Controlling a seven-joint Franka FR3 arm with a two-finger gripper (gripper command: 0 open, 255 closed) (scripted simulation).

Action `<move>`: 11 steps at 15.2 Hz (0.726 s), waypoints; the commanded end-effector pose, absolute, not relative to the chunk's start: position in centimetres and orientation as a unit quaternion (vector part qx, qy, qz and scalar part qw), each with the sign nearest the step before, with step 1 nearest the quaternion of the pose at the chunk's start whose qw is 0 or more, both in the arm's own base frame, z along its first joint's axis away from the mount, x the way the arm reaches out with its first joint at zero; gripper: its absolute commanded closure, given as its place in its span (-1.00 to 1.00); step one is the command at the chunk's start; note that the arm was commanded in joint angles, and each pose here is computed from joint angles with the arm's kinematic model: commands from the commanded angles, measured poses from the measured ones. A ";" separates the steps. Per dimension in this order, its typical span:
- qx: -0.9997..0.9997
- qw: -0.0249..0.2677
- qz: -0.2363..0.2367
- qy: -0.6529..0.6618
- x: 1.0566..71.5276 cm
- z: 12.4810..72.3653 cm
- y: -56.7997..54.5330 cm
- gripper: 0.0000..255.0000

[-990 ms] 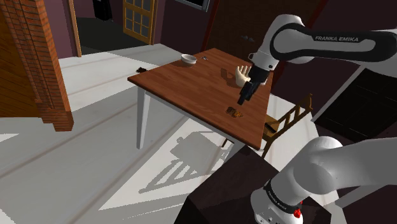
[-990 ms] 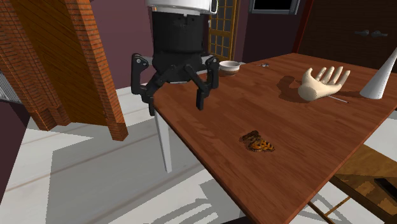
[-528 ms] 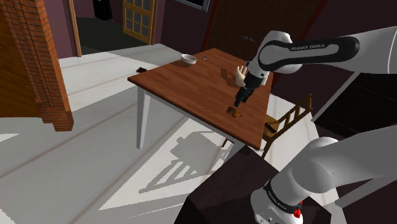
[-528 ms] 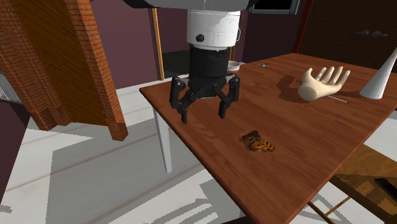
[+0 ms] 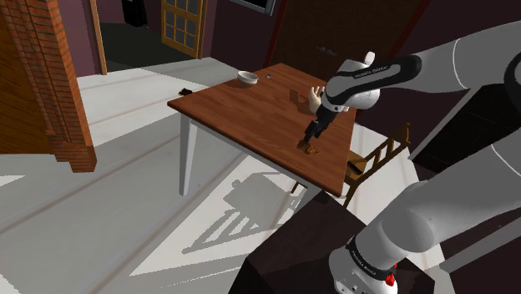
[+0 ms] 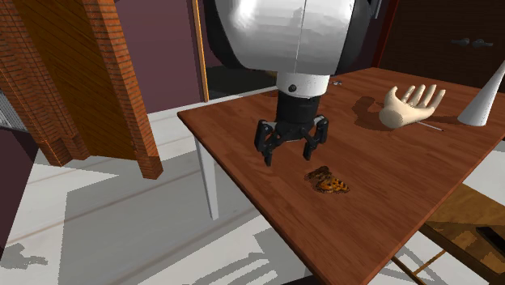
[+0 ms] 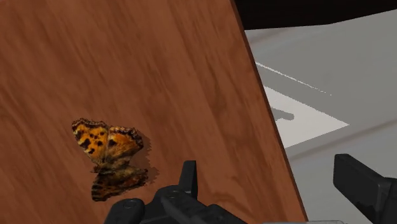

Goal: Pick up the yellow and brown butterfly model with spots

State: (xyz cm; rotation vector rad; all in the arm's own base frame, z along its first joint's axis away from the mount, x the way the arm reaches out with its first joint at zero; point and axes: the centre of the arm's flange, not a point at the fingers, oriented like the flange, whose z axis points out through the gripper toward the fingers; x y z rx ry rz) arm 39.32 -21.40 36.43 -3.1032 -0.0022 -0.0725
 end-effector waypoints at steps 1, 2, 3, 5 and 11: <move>-0.999 0.014 -0.029 0.006 40.3 35.0 -23.2 -1.00; -0.999 0.012 -0.031 0.009 40.6 34.2 -24.1 -1.00; -0.999 0.011 -0.033 0.013 41.0 33.5 -25.1 -1.00; -0.999 0.007 -0.038 0.020 41.7 32.0 -27.0 -1.00; -0.998 -0.004 -0.052 0.040 43.8 27.8 -32.8 -1.00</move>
